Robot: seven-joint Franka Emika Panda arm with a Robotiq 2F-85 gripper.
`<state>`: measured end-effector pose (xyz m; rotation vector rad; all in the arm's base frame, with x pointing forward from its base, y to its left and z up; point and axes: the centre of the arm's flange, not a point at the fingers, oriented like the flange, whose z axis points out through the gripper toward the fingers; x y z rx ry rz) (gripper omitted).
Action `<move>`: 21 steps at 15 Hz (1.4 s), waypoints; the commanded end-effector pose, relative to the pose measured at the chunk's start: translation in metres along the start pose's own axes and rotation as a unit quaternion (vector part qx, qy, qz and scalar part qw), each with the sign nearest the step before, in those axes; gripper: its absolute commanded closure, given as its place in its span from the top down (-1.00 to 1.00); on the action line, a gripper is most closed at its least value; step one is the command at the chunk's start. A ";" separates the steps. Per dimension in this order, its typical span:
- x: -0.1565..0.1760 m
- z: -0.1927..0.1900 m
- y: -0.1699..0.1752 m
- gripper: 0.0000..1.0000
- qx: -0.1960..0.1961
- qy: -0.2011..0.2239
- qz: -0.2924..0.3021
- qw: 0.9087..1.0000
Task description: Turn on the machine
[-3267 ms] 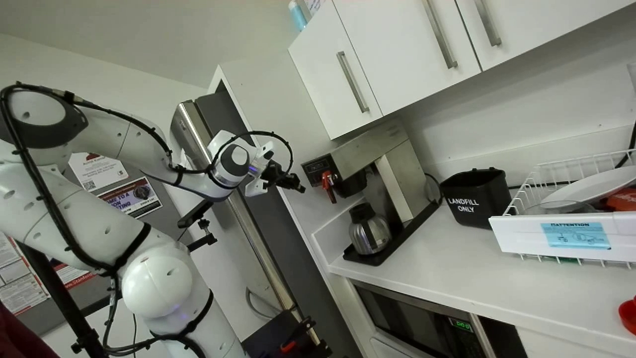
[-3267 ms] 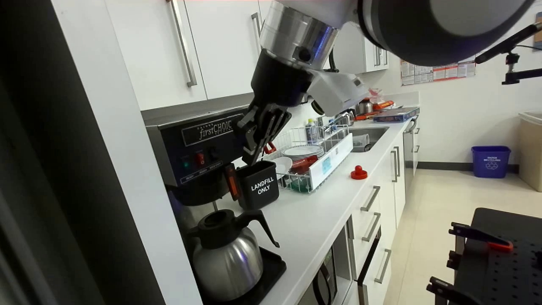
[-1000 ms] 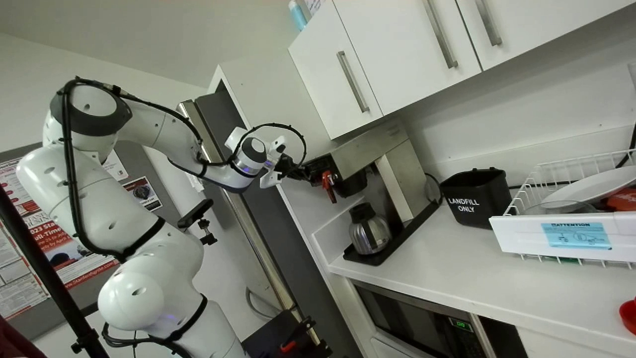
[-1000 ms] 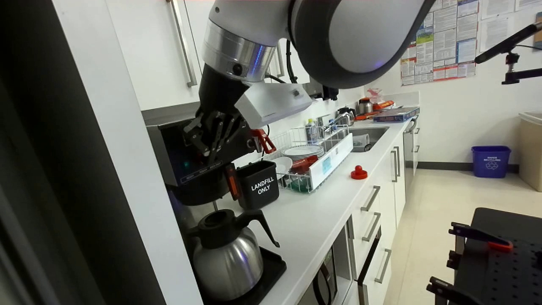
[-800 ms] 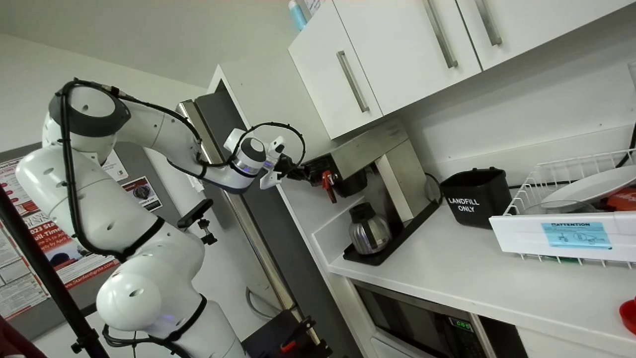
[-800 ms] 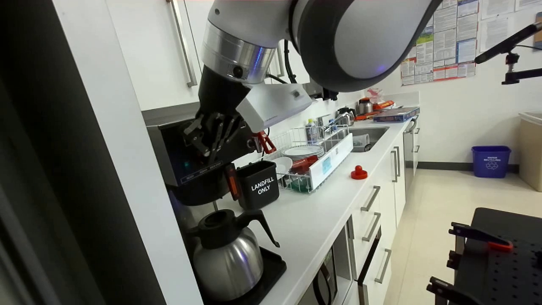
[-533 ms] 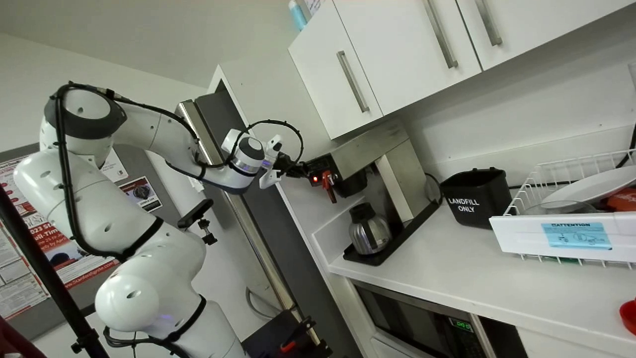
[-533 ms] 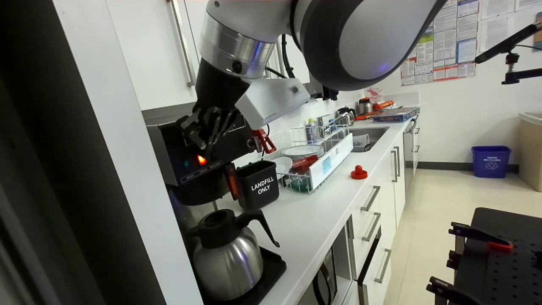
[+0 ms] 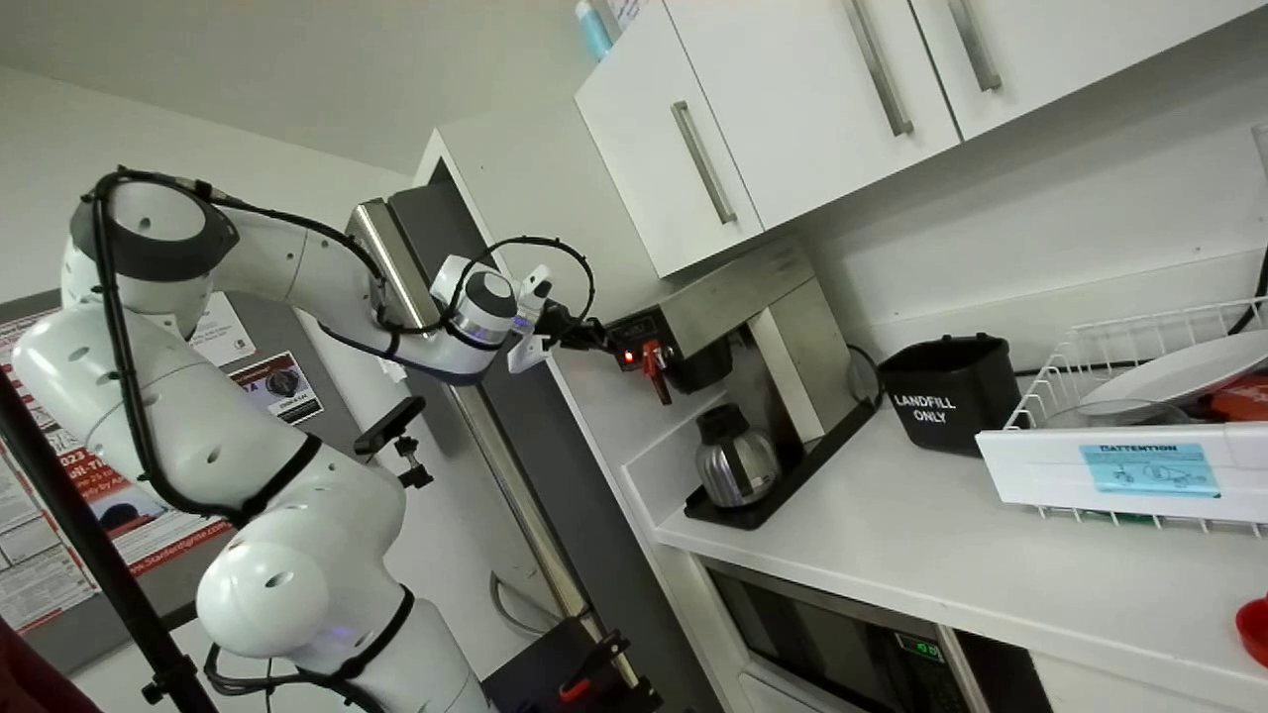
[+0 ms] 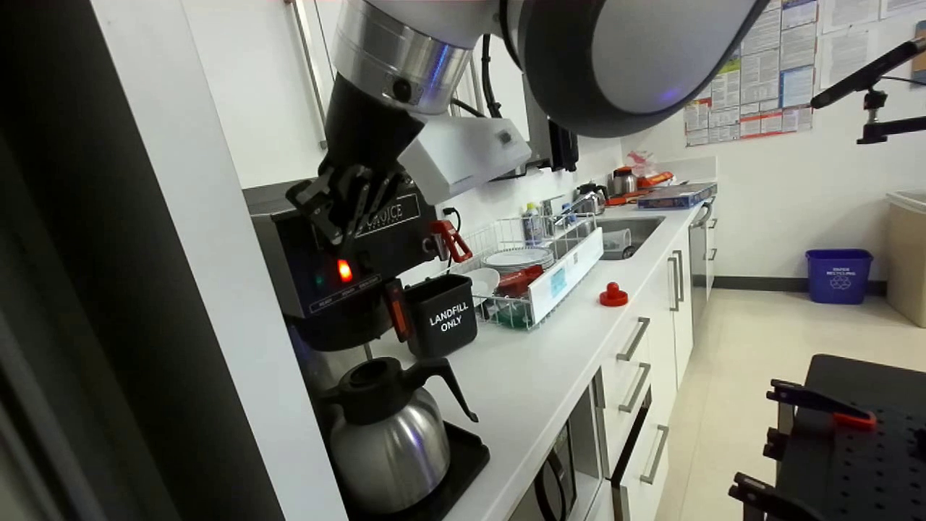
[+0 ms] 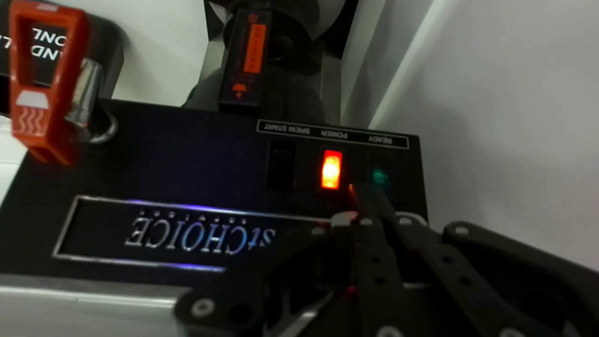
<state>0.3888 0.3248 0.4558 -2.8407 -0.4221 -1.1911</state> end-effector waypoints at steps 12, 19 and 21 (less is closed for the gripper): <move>-0.057 -0.149 0.023 -0.47 -0.026 -0.010 -0.003 1.000; -0.054 -0.146 0.016 -0.45 -0.027 0.004 -0.001 1.000; -0.055 -0.145 0.016 -0.45 -0.027 0.003 -0.001 1.000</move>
